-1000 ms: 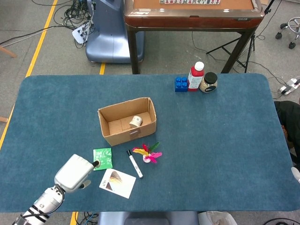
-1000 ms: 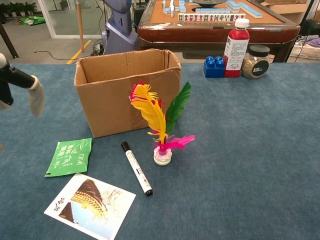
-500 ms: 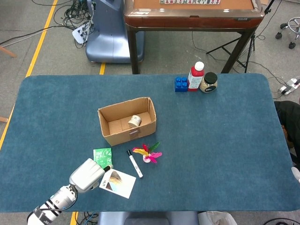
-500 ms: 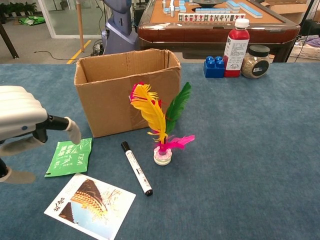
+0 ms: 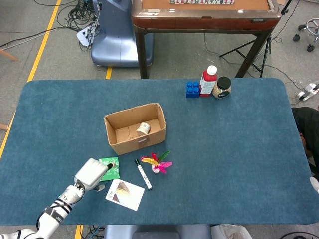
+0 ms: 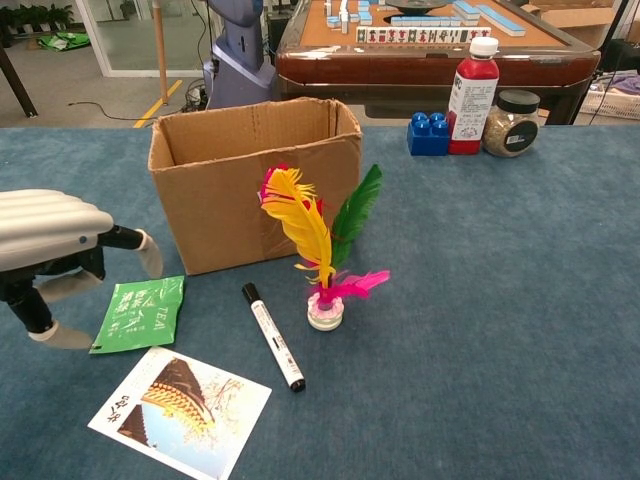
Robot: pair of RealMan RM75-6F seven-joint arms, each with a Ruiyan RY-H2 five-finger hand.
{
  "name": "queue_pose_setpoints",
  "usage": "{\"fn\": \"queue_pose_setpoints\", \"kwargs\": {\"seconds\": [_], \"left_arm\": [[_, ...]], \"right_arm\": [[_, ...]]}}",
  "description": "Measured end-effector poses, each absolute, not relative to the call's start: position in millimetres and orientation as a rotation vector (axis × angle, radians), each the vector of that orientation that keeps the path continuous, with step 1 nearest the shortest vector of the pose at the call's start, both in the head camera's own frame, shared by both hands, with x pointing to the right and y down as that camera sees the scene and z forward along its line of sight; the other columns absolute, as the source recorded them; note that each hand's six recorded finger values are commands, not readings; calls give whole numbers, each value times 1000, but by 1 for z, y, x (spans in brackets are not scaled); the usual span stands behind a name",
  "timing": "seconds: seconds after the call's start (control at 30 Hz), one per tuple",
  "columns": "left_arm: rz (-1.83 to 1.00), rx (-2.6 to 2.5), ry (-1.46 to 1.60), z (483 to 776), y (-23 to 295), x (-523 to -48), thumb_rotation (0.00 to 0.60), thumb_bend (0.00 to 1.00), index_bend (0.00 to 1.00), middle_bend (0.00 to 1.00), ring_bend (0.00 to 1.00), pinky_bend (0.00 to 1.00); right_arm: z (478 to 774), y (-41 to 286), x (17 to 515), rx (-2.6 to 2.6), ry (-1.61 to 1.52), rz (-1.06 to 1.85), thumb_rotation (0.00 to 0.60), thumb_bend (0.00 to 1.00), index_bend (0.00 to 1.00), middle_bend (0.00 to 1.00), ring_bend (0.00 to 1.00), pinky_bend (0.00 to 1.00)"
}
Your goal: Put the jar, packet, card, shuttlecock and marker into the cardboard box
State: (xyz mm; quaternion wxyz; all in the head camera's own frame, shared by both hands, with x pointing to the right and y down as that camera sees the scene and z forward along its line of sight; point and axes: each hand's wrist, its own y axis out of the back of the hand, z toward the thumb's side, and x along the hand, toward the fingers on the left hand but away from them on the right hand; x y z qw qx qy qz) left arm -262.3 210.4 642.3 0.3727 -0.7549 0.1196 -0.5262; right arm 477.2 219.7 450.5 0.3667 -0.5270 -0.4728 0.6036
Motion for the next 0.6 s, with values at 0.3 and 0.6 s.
{"fn": "queue_pose_setpoints", "kwargs": {"seconds": [0.3,0.6], "left_arm": [[-1453,-1987,389,662,200,-269,600,135,309,908,916,1000],[-1576,-2015,410,680,201,-271,600,130,249,914,917,1000]], "right_arm": [[452,219,478,-1358,-1214,1556,600,191,257,351,262,392],[451,219,478,-1360,-1217,1551,600,191,257,351,262,392]]}}
